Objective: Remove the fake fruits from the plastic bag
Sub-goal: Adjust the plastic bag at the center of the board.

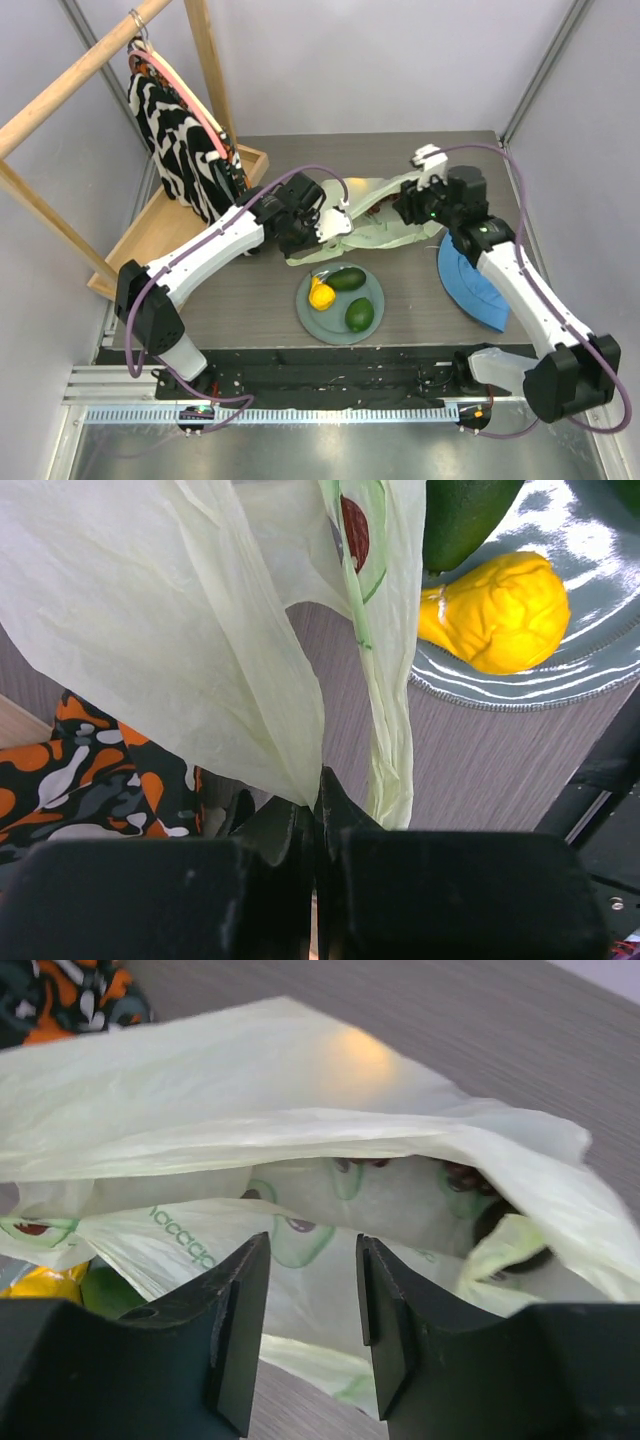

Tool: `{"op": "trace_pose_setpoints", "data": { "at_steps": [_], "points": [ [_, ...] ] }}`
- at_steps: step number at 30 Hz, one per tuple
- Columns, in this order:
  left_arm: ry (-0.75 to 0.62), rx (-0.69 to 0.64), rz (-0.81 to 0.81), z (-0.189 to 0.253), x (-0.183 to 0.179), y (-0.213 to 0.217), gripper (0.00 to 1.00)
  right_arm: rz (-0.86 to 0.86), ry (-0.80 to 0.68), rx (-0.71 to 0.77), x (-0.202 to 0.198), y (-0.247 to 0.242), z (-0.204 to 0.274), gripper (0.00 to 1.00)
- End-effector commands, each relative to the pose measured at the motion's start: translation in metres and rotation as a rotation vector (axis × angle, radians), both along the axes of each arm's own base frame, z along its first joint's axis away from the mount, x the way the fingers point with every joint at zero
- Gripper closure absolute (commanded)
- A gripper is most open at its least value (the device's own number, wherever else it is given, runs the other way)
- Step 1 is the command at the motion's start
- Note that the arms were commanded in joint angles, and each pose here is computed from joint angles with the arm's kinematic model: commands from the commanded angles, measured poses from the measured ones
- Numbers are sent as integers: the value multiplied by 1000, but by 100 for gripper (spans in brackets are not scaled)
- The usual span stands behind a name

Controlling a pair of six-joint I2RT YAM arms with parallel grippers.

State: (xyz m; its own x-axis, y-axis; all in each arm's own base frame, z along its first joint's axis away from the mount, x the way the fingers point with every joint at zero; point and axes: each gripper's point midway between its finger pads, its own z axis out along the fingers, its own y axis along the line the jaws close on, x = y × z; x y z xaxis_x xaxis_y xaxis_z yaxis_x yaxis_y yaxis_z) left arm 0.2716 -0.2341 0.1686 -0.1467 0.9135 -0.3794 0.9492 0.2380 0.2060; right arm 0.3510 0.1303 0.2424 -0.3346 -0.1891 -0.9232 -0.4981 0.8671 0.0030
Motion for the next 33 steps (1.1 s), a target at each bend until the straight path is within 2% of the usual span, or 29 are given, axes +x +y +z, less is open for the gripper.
{"op": "trace_pose_setpoints", "data": {
  "at_steps": [1, 4, 6, 8, 10, 11, 12, 13, 14, 16, 18, 21, 24, 29, 33],
  "points": [
    [-16, -97, 47, 27, 1, -11, 100, 86, 36, -163, 14, 19, -53, 54],
    [-25, -116, 51, 33, 3, -15, 100, 35, 60, -209, 33, 18, -85, 57],
    [-35, -121, 56, 37, 6, -15, 100, -53, 7, -264, 50, 3, -92, 54],
    [-44, -116, 63, 37, 8, -15, 100, -119, -76, -396, 59, -21, -94, 53],
    [-52, -121, 64, 39, 10, -16, 100, -11, -55, -481, 48, -20, -101, 53],
    [-55, -124, 66, 40, 11, -17, 100, 87, 55, -545, 19, -22, -123, 53],
    [-60, -130, 69, 42, 13, -18, 100, 201, 82, -571, 1, -14, -133, 53],
    [-64, -135, 68, 43, 14, -19, 100, 328, 54, -702, -12, -16, -141, 53],
    [-62, -137, 70, 44, 13, -20, 100, 417, 87, -774, -39, -20, -163, 53],
    [-65, -140, 68, 44, 14, -21, 100, 466, 64, -835, -51, -28, -165, 54],
    [-59, -137, 67, 43, 14, -21, 100, 436, 94, -832, -52, -34, -168, 54],
    [-54, -136, 67, 42, 13, -21, 100, 381, 96, -698, -40, -23, -148, 54],
    [-51, -139, 67, 41, 13, -21, 100, 326, 25, -630, -16, -10, -121, 54],
    [-20, -170, 73, 44, 11, -30, 100, 263, -47, -615, 33, -1, -87, 57],
    [-6, -187, 80, 44, 11, -34, 100, 259, -33, -654, 61, 0, -93, 56]
  ]
}}
